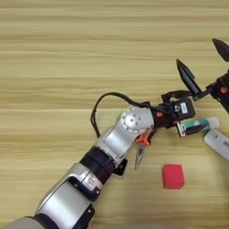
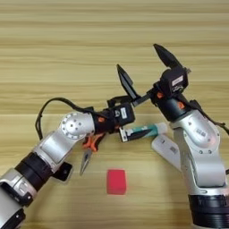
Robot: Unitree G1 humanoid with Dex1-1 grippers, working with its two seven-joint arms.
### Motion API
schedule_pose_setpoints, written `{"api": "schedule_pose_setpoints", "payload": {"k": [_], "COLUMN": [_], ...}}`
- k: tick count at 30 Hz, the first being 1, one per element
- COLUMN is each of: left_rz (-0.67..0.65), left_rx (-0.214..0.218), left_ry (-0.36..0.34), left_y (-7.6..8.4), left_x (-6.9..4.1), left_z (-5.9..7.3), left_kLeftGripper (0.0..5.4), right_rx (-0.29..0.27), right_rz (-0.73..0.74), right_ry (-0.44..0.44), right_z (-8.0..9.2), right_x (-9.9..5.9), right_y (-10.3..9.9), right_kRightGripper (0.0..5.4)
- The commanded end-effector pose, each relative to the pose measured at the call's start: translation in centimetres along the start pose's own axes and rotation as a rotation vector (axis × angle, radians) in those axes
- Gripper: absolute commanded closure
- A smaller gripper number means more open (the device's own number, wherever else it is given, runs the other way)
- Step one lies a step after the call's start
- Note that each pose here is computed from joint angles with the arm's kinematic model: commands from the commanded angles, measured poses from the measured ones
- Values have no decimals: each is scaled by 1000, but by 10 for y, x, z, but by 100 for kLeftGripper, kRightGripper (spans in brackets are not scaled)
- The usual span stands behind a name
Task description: Move the objects on the table
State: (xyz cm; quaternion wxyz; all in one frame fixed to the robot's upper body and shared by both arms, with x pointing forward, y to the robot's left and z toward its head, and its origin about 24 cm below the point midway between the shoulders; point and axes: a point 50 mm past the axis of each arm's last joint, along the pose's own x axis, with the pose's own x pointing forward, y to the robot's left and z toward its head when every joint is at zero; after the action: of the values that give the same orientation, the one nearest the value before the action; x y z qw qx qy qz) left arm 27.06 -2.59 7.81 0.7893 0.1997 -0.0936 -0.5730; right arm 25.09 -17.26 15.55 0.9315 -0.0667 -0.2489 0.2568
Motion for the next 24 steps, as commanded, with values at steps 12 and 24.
{"api": "schedule_pose_setpoints", "payload": {"k": [12, 24], "left_rz": [414, 743], "left_rx": [-94, -14], "left_ry": [65, 79], "left_y": [36, 68], "left_x": [-55, -89], "left_z": [-27, -43], "left_kLeftGripper": [2, 2], "right_rx": [21, 38], "right_rz": [22, 120], "right_ry": [-50, 0], "right_z": [9, 3], "right_x": [1, -4], "right_y": [0, 6], "right_kRightGripper": [0, 0]}}
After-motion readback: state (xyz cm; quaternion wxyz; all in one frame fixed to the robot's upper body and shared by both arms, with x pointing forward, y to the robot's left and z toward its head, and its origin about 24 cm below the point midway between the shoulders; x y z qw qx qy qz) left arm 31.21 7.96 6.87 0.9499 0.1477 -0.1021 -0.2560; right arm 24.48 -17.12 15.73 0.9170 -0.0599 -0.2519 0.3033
